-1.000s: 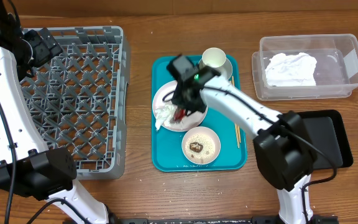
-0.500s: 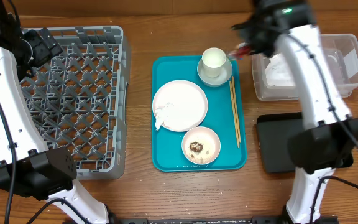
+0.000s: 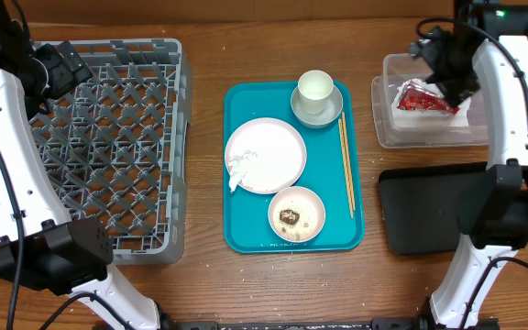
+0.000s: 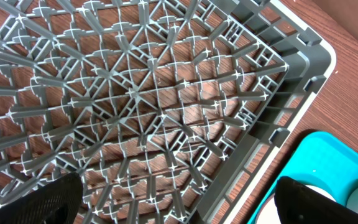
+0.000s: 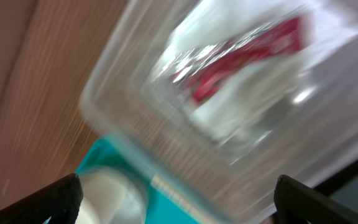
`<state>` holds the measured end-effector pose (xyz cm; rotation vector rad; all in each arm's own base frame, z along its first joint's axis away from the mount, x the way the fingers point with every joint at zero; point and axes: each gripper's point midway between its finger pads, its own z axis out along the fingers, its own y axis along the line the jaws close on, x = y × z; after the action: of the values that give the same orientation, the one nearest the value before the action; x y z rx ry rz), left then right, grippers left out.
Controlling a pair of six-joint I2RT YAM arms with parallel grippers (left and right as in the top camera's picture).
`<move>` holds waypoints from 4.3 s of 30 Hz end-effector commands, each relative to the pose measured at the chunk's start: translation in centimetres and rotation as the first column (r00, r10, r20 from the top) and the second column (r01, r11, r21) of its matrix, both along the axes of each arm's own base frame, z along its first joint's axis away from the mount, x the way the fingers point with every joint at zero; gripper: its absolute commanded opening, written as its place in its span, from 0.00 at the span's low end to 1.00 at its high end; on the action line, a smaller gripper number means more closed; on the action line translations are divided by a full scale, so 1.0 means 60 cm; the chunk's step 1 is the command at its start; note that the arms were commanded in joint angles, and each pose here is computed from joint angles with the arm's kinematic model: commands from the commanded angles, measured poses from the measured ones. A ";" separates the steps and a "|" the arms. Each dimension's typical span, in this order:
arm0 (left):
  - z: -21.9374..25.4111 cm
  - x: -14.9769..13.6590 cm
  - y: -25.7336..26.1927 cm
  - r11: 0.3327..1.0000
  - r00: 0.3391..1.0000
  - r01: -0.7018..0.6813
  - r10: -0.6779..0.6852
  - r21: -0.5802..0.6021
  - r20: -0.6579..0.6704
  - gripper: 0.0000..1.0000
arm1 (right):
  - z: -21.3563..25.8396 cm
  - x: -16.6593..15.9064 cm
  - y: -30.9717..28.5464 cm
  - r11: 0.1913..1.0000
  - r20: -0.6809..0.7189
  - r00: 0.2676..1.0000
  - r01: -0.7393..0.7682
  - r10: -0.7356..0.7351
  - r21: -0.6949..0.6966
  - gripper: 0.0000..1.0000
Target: Sort waste into correct bins and load items into the dishwasher
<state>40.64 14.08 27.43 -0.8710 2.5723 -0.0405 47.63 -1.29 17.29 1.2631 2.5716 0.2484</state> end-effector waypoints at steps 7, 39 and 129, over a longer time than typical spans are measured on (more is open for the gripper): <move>0.008 0.005 -0.003 1.000 1.000 -0.002 0.002 -0.002 0.019 1.00 | -0.029 -0.046 0.371 0.709 0.091 0.716 -0.698 0.692 0.105 1.00; 0.008 0.005 -0.004 1.000 1.000 -0.001 0.001 -0.002 0.019 1.00 | -0.255 -0.200 0.584 0.609 -0.191 0.608 -0.791 0.770 -0.064 0.27; -0.100 -0.133 -0.597 0.458 0.441 0.848 -0.889 -0.268 -0.123 1.00 | 0.209 -0.110 -0.385 0.945 0.246 0.915 0.328 -0.321 0.013 1.00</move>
<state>33.09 -20.47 22.02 0.4363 3.0225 -0.6282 41.22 -24.37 28.66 1.5434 2.1365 0.2820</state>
